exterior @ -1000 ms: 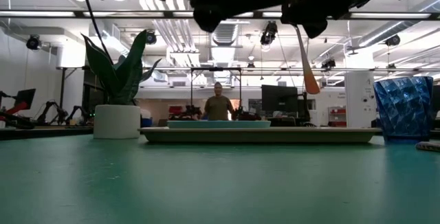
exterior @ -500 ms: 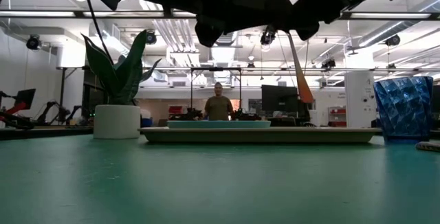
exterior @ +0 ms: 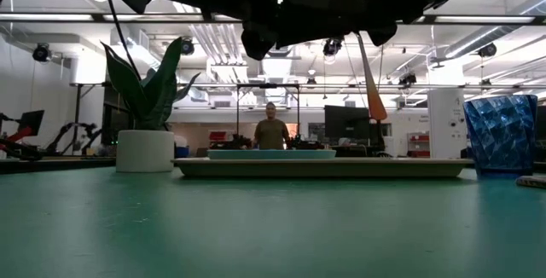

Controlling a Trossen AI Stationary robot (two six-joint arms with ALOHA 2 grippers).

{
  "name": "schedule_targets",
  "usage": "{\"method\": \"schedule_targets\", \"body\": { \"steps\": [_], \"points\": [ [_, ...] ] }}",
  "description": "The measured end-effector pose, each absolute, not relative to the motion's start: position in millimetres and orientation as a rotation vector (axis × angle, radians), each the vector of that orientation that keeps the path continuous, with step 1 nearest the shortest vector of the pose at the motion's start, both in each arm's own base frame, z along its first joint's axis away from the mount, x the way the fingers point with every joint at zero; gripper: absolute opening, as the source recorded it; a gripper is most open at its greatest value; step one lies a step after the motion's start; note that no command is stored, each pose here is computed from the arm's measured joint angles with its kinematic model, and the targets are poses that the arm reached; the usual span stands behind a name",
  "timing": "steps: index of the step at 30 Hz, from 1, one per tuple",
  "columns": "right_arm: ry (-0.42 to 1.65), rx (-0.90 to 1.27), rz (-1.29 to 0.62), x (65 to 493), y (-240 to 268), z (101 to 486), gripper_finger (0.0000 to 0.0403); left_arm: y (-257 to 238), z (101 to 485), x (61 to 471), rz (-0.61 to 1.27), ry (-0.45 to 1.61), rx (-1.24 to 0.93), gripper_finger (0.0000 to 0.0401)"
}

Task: Pick and place plate/cup/fork/spoon on tray
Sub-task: Put the orange spoon on the light white tray to the left of the orange fork

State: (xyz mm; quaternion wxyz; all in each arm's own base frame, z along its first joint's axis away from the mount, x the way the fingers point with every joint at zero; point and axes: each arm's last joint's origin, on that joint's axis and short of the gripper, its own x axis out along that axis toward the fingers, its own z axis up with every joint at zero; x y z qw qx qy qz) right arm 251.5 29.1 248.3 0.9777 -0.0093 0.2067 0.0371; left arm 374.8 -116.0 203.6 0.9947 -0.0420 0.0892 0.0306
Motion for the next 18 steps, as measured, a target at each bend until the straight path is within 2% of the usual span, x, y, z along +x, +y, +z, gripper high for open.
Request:
{"method": "schedule_targets", "body": {
  "steps": [7, 11, 18],
  "points": [
    [0.415, -0.019, 0.075, 251.4, 29.1, 248.5, 0.0013, -115.2, 201.8, 374.1, 0.066, 0.183, -0.081, 0.0153],
    [0.388, -0.027, 0.082, 252.4, 29.4, 250.9, 0.0013, -110.6, 199.3, 373.7, 0.148, 0.195, -0.065, 0.0153],
    [0.363, -0.021, 0.205, 252.8, 33.2, 253.2, 0.0013, -108.2, 197.8, 373.3, 0.199, 0.206, -0.05, 0.0153]
  ]
}}
